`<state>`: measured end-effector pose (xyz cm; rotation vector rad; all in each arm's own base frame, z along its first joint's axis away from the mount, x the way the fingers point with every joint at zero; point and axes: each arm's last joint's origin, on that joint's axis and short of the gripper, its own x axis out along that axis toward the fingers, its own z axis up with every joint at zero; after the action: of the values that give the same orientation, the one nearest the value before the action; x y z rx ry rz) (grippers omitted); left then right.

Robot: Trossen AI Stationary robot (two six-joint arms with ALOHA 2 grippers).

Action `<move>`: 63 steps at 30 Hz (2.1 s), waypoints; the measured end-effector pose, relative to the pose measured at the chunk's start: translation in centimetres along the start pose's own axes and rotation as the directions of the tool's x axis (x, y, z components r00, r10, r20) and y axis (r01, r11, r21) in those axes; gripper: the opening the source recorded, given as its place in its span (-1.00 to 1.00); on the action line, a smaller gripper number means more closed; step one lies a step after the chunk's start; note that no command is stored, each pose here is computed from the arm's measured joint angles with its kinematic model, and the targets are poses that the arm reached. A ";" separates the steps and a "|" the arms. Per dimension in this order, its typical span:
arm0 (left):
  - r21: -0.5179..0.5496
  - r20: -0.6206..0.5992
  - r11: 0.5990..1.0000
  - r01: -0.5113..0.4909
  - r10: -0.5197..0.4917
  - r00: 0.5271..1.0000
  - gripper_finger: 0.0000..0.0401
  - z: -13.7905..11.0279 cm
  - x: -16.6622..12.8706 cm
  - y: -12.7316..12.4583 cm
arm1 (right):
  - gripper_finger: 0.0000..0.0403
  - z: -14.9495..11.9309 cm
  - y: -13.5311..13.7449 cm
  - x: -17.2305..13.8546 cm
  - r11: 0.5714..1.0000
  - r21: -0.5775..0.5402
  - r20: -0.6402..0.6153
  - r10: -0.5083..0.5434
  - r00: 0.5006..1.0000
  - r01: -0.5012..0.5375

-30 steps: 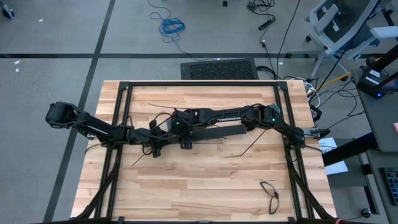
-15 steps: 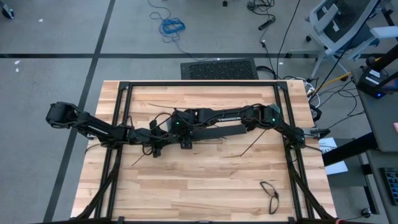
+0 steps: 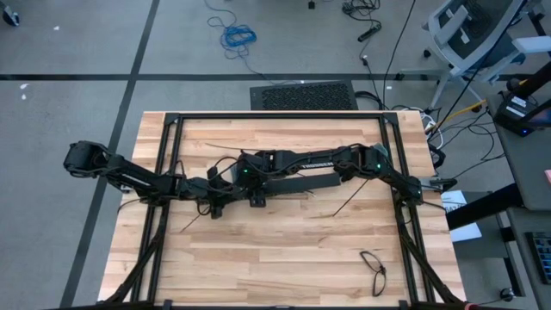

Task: Ziptie cables
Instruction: Close the cable duct

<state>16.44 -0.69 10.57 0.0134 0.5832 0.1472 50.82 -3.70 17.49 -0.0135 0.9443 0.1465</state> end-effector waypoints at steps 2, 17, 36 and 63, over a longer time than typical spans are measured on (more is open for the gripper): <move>-0.009 -0.011 1.000 0.000 -0.001 1.000 0.43 -0.1 0.0 0.0 | 0.19 0.1 0.0 -0.1 1.000 -0.004 0.003 0.000 1.000 0.000; -0.086 -0.108 0.996 0.018 -0.027 0.994 0.90 -1.0 -0.1 0.0 | 0.19 -0.3 0.0 -0.2 1.000 -0.012 -0.033 0.001 0.999 -0.002; -0.057 -0.108 0.973 0.225 -0.230 0.967 0.88 -1.0 -0.4 -1.7 | 0.19 -1.7 1.8 -0.4 0.996 0.051 -0.185 0.083 0.979 -0.075; -0.412 0.183 0.878 0.243 -0.181 0.966 0.88 1.7 -0.7 -2.3 | 0.19 -4.7 1.8 -0.7 0.981 0.157 -0.124 0.130 0.984 -0.110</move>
<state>17.10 -3.01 12.19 -0.4694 0.3980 0.0576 46.37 -2.37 15.35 0.1750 1.0887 0.1878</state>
